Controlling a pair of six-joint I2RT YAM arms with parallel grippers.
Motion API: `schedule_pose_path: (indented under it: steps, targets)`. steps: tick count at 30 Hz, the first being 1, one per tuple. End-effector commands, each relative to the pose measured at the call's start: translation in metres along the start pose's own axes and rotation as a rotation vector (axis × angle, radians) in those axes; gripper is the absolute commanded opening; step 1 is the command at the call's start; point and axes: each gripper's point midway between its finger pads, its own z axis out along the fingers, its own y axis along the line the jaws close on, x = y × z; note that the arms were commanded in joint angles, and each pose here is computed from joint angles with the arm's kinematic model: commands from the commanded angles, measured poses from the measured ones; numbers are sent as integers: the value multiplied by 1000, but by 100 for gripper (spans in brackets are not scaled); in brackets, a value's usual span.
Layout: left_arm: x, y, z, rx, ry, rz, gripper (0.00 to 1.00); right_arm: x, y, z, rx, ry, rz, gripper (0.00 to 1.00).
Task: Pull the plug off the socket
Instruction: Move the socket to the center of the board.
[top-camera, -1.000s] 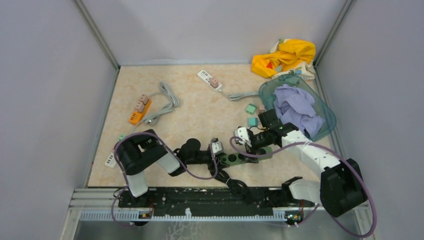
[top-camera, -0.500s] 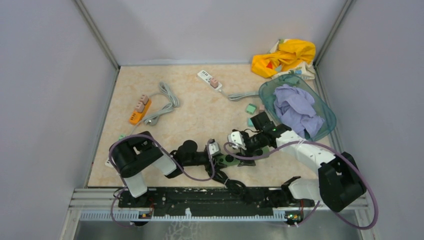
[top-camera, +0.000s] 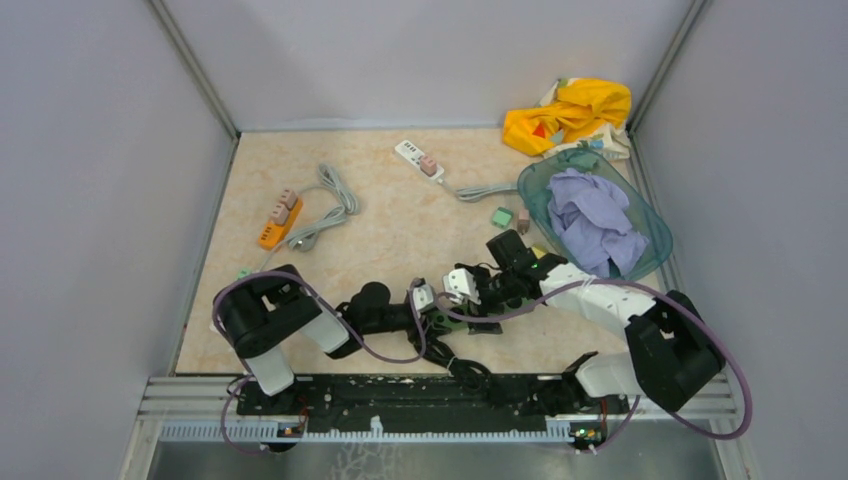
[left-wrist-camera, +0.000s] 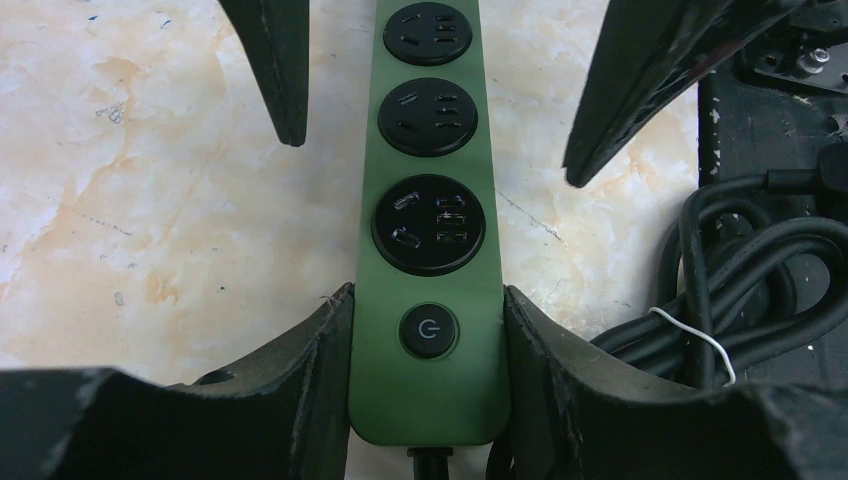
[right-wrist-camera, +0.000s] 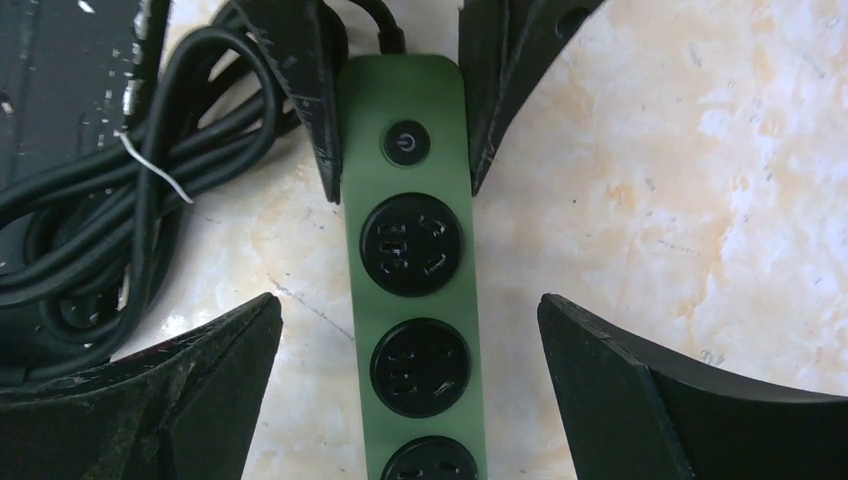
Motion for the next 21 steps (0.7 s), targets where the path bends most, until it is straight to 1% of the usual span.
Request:
schedule_pose_path:
  steps: [1, 7, 11, 17, 19, 21]
  targets:
    - [-36, 1, -2, 0, -130, 67, 0, 5, -12, 8, 44, 34, 6, 98]
    - [-44, -5, -6, 30, -166, 112, 0, 10, -17, 11, 69, 53, 15, 92]
    - [-53, -10, -9, 49, -205, 134, 0, 10, -13, 15, 45, 61, 7, 82]
    - [-57, -12, -13, 52, -222, 148, 0, 7, -7, 18, 6, 63, -14, 61]
    - [-59, -12, -15, 46, -229, 152, 0, 5, -5, 18, -4, 58, -15, 51]
    - [-60, -10, -16, 33, -233, 152, 0, 4, -6, 17, -8, 56, -17, 38]
